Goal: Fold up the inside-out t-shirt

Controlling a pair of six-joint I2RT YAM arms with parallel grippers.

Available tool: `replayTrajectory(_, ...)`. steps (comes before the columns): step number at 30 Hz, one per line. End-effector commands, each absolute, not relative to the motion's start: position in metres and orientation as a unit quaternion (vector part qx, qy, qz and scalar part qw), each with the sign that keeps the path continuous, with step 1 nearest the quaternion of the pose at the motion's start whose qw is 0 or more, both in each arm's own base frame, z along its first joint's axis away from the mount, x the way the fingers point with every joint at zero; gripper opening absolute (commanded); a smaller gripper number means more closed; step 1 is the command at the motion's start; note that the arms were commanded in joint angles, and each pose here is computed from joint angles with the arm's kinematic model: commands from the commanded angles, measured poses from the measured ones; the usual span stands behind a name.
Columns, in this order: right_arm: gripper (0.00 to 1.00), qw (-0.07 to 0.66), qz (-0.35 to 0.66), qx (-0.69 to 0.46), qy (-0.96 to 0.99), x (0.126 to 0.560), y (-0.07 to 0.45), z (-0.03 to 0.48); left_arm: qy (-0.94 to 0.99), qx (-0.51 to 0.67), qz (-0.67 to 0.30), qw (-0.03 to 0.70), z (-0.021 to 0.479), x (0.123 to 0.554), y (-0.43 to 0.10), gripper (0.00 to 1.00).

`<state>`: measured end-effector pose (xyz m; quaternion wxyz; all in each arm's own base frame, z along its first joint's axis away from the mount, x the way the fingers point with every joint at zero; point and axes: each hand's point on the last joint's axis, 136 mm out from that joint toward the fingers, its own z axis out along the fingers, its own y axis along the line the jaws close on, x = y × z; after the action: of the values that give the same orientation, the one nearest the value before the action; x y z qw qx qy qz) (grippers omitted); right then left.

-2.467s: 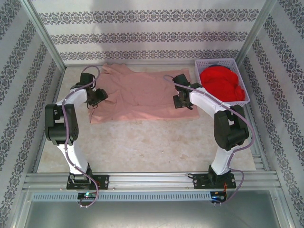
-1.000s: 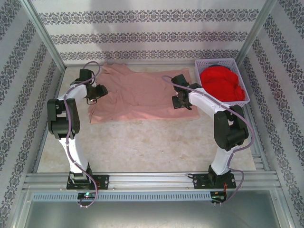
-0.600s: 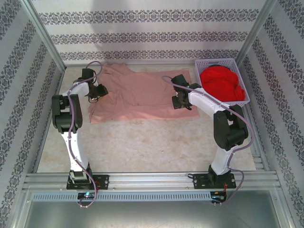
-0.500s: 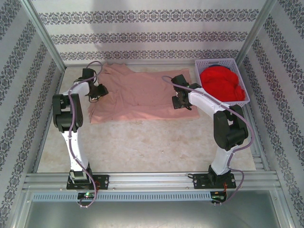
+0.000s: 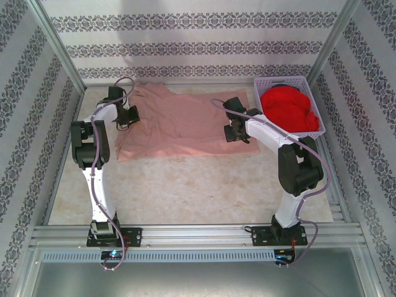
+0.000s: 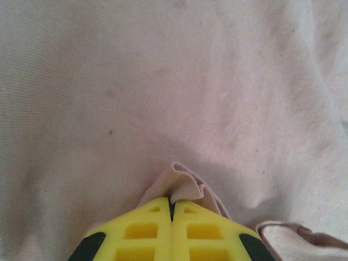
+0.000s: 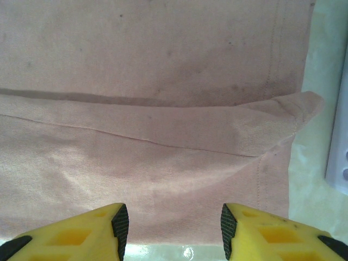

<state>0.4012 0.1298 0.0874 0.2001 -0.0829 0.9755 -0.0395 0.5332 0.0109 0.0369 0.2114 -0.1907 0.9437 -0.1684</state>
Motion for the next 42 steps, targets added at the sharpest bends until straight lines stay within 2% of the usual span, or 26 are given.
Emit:
replayTrajectory(1, 0.51, 0.193, -0.045, -0.090, 0.976, 0.399, 0.134, 0.086, 0.944, -0.183, -0.166, 0.219, 0.052, 0.536, 0.015, 0.00)
replayTrajectory(9, 0.51, 0.193, -0.045, -0.091, 0.976, 0.399, 0.134, 0.085, 0.942, -0.186, -0.132, 0.245, 0.084, 0.527, 0.027, 0.00)
replayTrajectory(21, 0.51, 0.189, -0.053, -0.090, 0.976, 0.399, 0.130, 0.082, 0.953, -0.203, -0.068, 0.215, 0.062, 0.518, 0.047, 0.00)
replayTrajectory(28, 0.51, 0.185, -0.063, -0.082, 0.977, 0.399, 0.122, 0.082, 0.956, -0.207, -0.049, 0.202, 0.049, 0.525, 0.054, 0.13)
replayTrajectory(32, 0.51, 0.186, -0.068, -0.067, 0.978, 0.399, 0.110, 0.087, 0.953, -0.206, -0.039, 0.218, 0.065, 0.529, 0.058, 0.39)
replayTrajectory(35, 0.51, 0.189, -0.063, -0.052, 0.979, 0.399, 0.100, 0.090, 0.949, -0.208, -0.027, 0.237, 0.085, 0.522, 0.057, 0.50)
replayTrajectory(38, 0.51, 0.180, -0.038, -0.019, 0.983, 0.401, 0.088, 0.086, 0.940, -0.216, -0.037, 0.261, 0.102, 0.506, 0.048, 0.57)
replayTrajectory(42, 0.51, 0.176, -0.002, 0.013, 0.984, 0.411, 0.085, 0.077, 0.928, -0.224, -0.086, 0.286, 0.116, 0.482, 0.024, 0.59)
